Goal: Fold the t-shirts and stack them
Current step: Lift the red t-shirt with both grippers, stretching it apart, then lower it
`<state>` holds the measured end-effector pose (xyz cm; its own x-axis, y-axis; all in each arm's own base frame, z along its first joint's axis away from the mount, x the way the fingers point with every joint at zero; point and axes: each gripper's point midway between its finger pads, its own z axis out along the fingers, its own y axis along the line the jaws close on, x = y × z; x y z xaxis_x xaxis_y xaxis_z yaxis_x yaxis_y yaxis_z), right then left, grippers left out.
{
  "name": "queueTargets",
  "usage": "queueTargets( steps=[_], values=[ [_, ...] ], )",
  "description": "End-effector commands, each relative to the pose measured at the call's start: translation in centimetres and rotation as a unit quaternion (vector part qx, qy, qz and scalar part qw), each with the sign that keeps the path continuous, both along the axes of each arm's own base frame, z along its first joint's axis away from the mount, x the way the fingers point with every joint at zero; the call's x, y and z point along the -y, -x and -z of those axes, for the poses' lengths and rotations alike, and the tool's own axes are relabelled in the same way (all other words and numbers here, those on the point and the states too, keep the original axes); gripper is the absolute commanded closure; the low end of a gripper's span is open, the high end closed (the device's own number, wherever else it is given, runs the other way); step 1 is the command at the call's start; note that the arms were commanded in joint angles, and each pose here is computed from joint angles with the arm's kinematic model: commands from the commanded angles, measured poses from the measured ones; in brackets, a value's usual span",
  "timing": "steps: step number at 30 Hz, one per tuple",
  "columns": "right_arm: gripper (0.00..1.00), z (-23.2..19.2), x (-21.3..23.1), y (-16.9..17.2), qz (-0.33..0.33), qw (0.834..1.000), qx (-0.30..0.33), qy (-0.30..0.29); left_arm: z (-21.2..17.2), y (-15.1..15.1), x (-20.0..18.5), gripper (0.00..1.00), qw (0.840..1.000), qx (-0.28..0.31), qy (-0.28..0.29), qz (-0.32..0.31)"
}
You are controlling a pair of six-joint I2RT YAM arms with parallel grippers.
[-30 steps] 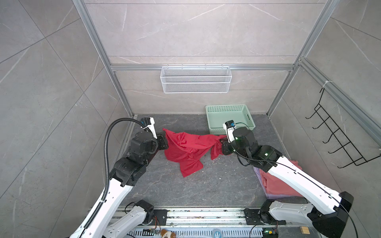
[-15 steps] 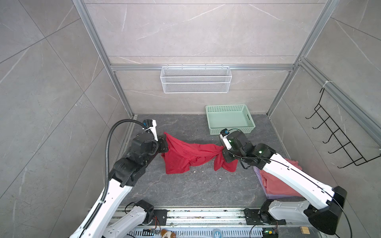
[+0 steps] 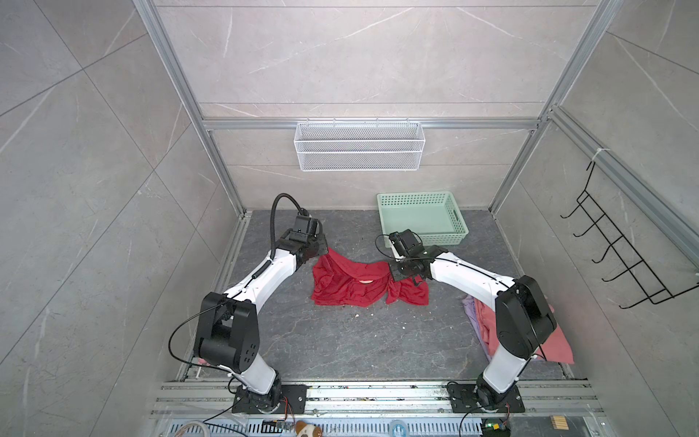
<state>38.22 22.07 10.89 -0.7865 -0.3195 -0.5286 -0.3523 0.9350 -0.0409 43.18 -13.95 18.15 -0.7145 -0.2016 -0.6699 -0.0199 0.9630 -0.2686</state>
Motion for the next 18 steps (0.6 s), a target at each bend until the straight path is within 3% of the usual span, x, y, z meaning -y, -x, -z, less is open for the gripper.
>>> queueTargets(
  steps=[1, 7, 10, 15, 18],
  values=[
    [1.00, -5.0, -0.3, -0.1, 0.003, 0.998, 0.046, -0.035, -8.0, -0.5, 0.8, 1.00, 0.994, 0.103, 0.031, 0.020],
    [1.00, -11.8, -0.5, 5.1, -0.065, 0.991, 0.059, -0.103, -15.2, 4.9, -3.5, 1.00, 0.982, 0.187, 0.008, -0.027],
    [1.00, -15.2, -0.6, 8.9, -0.107, 0.983, 0.058, -0.139, -19.2, 9.6, -5.9, 1.00, 0.970, 0.240, 0.017, -0.047],
    [0.99, -18.7, -0.9, 14.9, -0.174, 0.966, 0.033, -0.190, -24.9, 16.4, -9.6, 1.00, 0.948, 0.308, 0.009, -0.077],
    [0.99, -20.2, -0.7, 17.0, -0.190, 0.957, 0.029, -0.216, -26.7, 18.9, -10.6, 1.00, 0.941, 0.330, 0.011, -0.081]
  ],
)
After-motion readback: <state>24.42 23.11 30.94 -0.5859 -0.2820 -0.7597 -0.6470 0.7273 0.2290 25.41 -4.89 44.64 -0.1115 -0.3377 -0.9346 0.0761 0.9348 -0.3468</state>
